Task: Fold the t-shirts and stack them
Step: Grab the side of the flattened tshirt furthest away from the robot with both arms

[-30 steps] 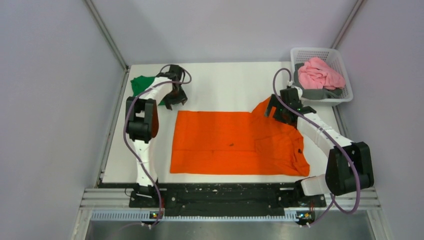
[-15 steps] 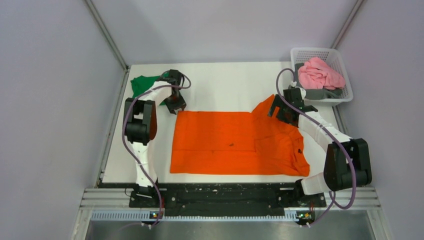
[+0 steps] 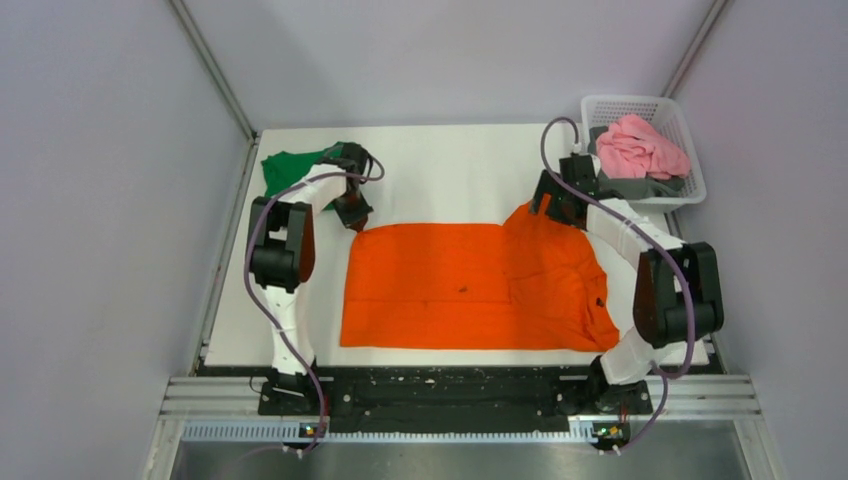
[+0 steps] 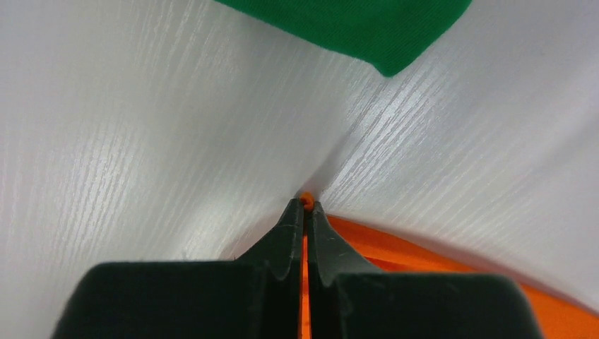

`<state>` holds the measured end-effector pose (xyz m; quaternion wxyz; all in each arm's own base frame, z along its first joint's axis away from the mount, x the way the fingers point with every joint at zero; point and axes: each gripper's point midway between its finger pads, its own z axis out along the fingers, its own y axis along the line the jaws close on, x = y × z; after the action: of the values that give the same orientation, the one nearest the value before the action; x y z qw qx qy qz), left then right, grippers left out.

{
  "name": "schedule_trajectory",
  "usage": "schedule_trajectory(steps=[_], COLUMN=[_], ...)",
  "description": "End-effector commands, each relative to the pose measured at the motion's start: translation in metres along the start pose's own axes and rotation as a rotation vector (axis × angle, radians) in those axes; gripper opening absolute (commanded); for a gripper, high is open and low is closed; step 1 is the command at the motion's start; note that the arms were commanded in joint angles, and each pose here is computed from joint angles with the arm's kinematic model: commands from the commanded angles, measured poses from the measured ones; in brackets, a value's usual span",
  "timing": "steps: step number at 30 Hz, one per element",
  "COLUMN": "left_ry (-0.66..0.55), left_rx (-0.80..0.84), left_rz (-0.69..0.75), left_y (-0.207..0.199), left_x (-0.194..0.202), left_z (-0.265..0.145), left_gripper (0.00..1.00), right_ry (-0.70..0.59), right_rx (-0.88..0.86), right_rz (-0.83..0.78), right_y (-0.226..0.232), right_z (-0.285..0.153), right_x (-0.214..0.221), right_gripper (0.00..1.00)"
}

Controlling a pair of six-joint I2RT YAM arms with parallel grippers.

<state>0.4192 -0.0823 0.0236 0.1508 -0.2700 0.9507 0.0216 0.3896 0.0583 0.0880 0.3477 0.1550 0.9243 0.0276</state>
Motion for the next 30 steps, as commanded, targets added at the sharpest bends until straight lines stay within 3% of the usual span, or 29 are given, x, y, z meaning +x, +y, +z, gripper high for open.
schedule_trajectory(steps=[1,11,23,29,30], left_ry=[-0.001,-0.056,-0.055,-0.087,-0.097], left_rx=[-0.070,-0.089,-0.097,-0.064,-0.059], left_rz=[-0.001,-0.029,-0.031,-0.052,-0.055], left_y=[0.008,0.023,0.028,0.016,0.014], left_x=[-0.001,-0.019,-0.022,-0.049,-0.055], left_z=[0.010,-0.001,-0.002,-0.008,-0.010], left_gripper=[0.00,0.00,0.00,0.00,0.00], right_ry=[-0.102,-0.023,0.146,0.081,0.047], right_rx=[-0.072,-0.080,-0.049,-0.039,-0.040], right_rz=[-0.028,-0.096,-0.129,-0.147,-0.148], right_y=[0.031,0.070,0.066,0.076,0.080], right_z=[0.019,0.084,0.124,0.130,0.128], right_x=[-0.052,-0.076,-0.024,-0.057,-0.072], right_gripper=[0.91,0.53,0.36,0.00,0.00])
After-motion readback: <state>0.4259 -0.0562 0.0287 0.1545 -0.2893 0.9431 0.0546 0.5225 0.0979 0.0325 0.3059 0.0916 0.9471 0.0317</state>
